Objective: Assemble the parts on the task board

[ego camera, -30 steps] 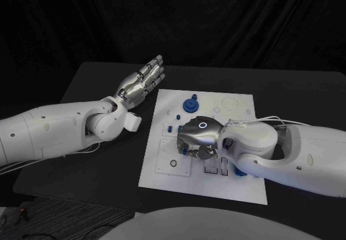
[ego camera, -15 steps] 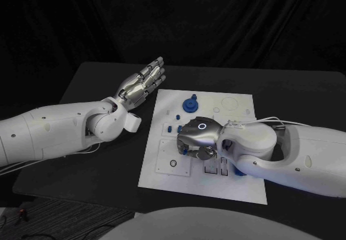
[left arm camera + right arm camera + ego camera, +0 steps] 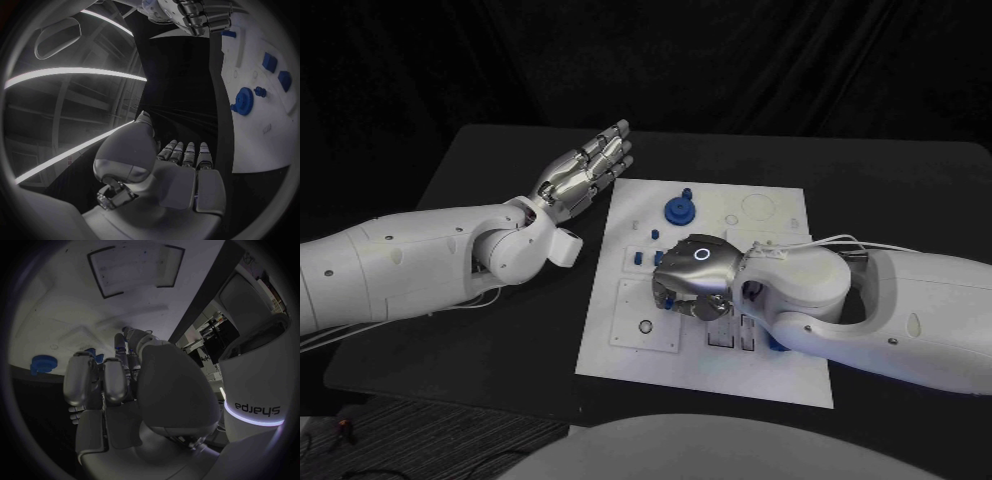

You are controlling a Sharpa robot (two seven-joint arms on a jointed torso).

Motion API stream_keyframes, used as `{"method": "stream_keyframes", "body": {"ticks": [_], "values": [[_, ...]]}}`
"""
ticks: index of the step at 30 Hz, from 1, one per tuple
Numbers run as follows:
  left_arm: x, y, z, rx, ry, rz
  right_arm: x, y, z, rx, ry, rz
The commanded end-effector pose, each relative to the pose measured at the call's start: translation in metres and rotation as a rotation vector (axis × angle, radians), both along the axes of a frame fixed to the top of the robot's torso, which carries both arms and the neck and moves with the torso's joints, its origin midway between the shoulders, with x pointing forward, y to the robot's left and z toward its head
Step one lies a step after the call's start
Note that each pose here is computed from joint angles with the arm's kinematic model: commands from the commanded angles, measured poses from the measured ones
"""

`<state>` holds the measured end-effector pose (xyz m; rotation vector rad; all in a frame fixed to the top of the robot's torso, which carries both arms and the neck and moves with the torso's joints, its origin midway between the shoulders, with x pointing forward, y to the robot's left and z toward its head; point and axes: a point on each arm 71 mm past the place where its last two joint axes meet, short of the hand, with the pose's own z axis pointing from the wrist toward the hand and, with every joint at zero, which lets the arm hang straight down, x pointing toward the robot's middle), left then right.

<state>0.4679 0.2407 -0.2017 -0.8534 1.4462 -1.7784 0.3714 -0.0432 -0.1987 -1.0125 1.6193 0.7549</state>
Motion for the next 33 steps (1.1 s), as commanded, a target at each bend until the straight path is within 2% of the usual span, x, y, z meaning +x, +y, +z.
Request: {"method": "stream_keyframes", "body": {"ticks": [1,15,24,29,33], "values": [[-0.0011,-0.002,-0.0006,-0.008,0.005,-0.023,-0.001,0.0,-0.002,-0.012,-0.007,0.013],[-0.0012,-0.002,-0.0027,-0.003,0.02,-0.029,0.001,-0.002,-0.004,-0.028,-0.004,-0.008],[-0.0019,0.0,-0.0036,-0.001,0.027,-0.031,0.003,-0.01,-0.002,-0.009,-0.019,-0.052],[-0.0023,0.0,-0.0038,-0.001,0.029,-0.032,0.01,-0.028,0.013,0.037,-0.062,-0.102],[-0.0025,0.0,-0.0039,0.0,0.03,-0.032,0.02,-0.049,0.036,0.105,-0.065,-0.165]]}}
